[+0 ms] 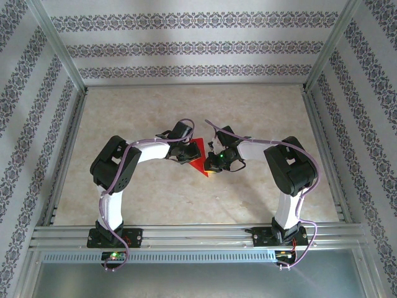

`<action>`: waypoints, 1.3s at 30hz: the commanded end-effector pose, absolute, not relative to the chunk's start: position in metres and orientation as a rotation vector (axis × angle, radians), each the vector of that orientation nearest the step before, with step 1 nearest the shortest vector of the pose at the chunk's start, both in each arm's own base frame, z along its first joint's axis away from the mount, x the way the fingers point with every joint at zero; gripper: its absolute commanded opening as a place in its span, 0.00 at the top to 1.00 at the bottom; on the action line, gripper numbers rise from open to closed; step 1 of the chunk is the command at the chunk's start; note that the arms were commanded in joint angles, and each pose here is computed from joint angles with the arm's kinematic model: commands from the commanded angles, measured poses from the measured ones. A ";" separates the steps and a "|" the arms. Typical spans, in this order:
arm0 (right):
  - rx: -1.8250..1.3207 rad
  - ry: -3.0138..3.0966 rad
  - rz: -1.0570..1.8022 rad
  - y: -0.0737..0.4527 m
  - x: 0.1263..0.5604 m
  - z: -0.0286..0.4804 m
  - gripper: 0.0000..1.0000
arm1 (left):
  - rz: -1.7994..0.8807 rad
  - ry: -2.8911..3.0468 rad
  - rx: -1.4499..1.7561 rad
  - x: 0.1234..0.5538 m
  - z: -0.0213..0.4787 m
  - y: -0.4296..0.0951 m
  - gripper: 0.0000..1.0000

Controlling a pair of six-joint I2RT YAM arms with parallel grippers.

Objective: Fold a paper plane with a square sheet of paper (pick it up from the middle)
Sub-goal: Fourth fold the wing at the center of the table.

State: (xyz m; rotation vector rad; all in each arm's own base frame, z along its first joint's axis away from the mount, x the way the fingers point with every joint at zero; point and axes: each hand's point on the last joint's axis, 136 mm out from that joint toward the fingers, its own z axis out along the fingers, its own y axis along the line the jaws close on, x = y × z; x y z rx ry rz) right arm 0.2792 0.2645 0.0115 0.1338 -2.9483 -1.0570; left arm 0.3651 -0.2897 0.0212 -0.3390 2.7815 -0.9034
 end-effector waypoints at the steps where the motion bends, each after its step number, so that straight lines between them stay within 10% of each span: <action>1: 0.034 -2.938 -0.673 0.219 0.247 -0.047 0.93 | -0.775 2.795 -0.423 0.378 0.006 -0.263 0.89; 39: 0.042 -2.899 -0.597 0.208 0.228 -0.058 0.93 | -0.677 2.700 -0.506 0.459 0.018 -0.190 0.89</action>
